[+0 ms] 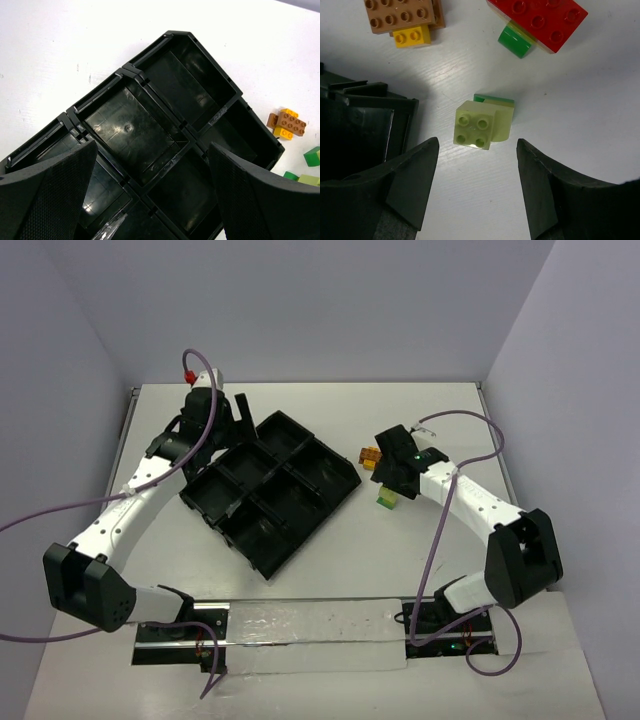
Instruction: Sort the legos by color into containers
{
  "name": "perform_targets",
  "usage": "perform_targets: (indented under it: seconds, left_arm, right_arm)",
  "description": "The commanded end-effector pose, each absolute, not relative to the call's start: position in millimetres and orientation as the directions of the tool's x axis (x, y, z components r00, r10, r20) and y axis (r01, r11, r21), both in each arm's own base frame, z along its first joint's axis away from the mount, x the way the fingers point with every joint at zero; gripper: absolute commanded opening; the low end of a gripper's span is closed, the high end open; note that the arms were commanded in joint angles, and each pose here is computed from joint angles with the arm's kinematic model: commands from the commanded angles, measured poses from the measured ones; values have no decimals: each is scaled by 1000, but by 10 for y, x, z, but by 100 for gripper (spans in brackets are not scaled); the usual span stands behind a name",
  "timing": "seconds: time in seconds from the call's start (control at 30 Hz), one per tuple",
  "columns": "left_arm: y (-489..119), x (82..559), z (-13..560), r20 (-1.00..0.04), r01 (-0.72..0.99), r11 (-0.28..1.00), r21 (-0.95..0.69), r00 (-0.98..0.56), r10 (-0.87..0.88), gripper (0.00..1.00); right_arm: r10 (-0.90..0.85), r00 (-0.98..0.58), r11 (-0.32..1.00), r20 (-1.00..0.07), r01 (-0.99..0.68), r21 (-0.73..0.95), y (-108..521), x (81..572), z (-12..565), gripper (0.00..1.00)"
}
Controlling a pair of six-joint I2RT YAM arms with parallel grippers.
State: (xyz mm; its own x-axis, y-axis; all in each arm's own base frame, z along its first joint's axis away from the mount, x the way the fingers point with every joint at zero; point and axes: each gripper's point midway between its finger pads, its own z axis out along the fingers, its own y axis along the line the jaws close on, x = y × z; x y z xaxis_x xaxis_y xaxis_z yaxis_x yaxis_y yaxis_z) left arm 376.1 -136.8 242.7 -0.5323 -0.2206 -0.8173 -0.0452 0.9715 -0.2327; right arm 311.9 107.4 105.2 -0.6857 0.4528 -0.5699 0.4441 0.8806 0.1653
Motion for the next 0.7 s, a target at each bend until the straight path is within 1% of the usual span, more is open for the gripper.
perform_targets:
  seconds: [0.0,0.3,0.67]
  left_arm:
    - [-1438,3836,2572,-828,-17,969,-247,-515,-220,99]
    - [-1458,3830,2516,-824,-6,969,-246,-525,-212,99]
    - [-1464,3830,2473,-821,-1,971,-239,-533,-203,99]
  right_arm:
    - [483,-656,861,-580,477,177,1102,3205,1122,72]
    - [468,-686,874,-556,454,176,1207,3287,1004,70]
    - [453,-693,882,-561,443,164,1220,3325,946,63]
